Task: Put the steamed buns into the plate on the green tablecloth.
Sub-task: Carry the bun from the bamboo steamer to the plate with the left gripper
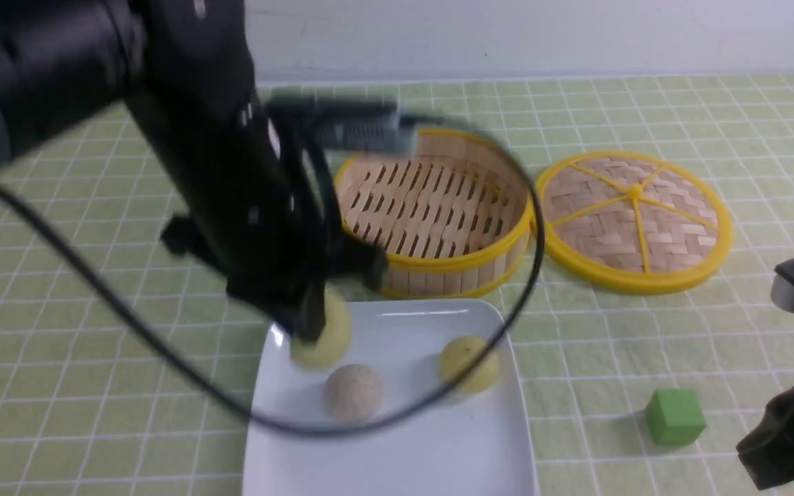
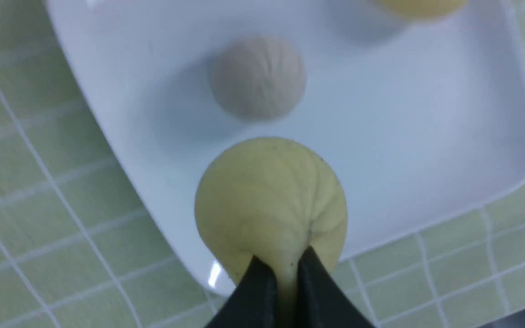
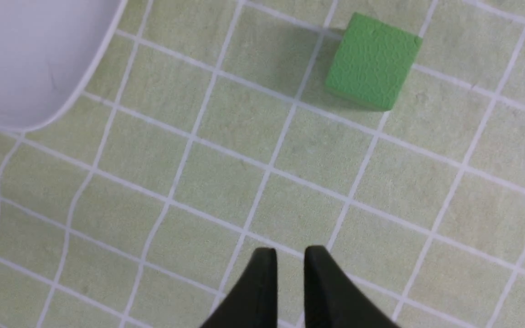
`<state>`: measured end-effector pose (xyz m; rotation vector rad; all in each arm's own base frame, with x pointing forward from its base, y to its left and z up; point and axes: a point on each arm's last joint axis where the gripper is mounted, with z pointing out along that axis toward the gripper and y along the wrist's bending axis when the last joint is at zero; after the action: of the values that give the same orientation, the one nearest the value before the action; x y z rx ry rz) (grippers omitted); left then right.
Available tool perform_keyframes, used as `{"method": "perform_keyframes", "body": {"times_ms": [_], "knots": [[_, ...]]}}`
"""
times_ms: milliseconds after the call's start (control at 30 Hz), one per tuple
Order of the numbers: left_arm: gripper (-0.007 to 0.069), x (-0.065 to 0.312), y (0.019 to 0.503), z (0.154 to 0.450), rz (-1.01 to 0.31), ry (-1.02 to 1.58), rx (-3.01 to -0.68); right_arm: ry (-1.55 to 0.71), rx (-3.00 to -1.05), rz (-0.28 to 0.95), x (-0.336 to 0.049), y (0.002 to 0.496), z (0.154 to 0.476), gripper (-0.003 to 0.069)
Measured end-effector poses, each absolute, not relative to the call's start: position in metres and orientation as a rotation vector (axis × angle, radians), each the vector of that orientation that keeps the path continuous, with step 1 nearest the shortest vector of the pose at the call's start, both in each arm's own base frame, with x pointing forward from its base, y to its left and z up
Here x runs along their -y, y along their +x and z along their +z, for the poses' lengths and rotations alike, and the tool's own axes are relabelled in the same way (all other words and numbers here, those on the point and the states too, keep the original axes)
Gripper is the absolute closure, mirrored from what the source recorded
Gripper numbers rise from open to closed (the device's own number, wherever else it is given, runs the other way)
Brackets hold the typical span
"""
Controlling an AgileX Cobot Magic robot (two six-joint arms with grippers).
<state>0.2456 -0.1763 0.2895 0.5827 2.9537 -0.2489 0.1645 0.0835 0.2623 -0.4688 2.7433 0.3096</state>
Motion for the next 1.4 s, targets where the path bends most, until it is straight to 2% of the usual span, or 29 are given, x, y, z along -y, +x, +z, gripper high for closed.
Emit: {"method": "perform_keyframes", "body": {"times_ms": [100, 167, 267, 433, 567, 633, 667, 733, 867, 900, 933, 1033, 1167, 1267, 1400], "knots": [[0.0597, 0.178, 0.221, 0.243, -0.212, 0.592, -3.017, -0.466, -2.735, 0.311, -0.084, 0.165, 0.263, 0.0543], [0.0598, 0.178, 0.212, 0.224, -0.208, 0.558, -3.027, -0.462, -2.718, 0.313, -0.084, 0.167, 0.263, 0.0540], [0.0595, 0.178, 0.210, 0.208, -0.226, 0.495, -2.987, -0.458, -2.707, 0.315, -0.084, 0.167, 0.264, 0.0538], [0.0591, 0.184, 0.219, 0.199, -0.251, 0.470, -2.910, -0.470, -2.715, 0.314, -0.083, 0.163, 0.266, 0.0545], [0.0573, 0.185, 0.221, 0.195, -0.248, 0.463, -2.916, -0.472, -2.658, 0.330, -0.077, 0.149, 0.280, 0.0588], [0.0524, 0.185, 0.221, 0.193, -0.248, 0.420, -2.937, -0.463, -2.539, 0.356, -0.068, 0.128, 0.299, 0.0659], [0.0519, 0.185, 0.221, 0.193, -0.249, 0.412, -2.939, -0.462, -2.528, 0.359, -0.067, 0.126, 0.301, 0.0659], [0.0431, 0.185, 0.220, 0.192, -0.248, 0.375, -2.956, -0.446, -2.377, 0.376, -0.053, 0.094, 0.322, 0.0673], [0.0282, 0.186, 0.221, 0.197, -0.247, 0.363, -2.964, -0.420, -2.164, 0.389, -0.034, 0.053, 0.337, 0.0673], [0.0238, 0.186, 0.222, 0.202, -0.251, 0.363, -2.961, -0.402, -2.074, 0.402, -0.028, 0.042, 0.337, 0.0673], [0.0231, 0.187, 0.222, 0.203, -0.253, 0.363, -2.959, -0.398, -2.046, 0.404, -0.026, 0.038, 0.337, 0.0673], [0.0149, 0.189, 0.225, 0.219, -0.276, 0.365, -2.933, -0.341, -1.828, 0.420, -0.019, 0.026, 0.315, 0.0672], [0.0130, 0.191, 0.227, 0.229, -0.294, 0.364, -2.910, -0.272, -1.618, 0.434, -0.019, 0.034, 0.273, 0.0670], [0.0134, 0.191, 0.227, 0.229, -0.293, 0.365, -2.912, -0.249, -1.553, 0.442, -0.019, 0.036, 0.265, 0.0671], [0.0179, 0.191, 0.227, 0.229, -0.291, 0.365, -2.916, -0.232, -1.489, 0.446, -0.018, 0.037, 0.267, 0.0671]]}}
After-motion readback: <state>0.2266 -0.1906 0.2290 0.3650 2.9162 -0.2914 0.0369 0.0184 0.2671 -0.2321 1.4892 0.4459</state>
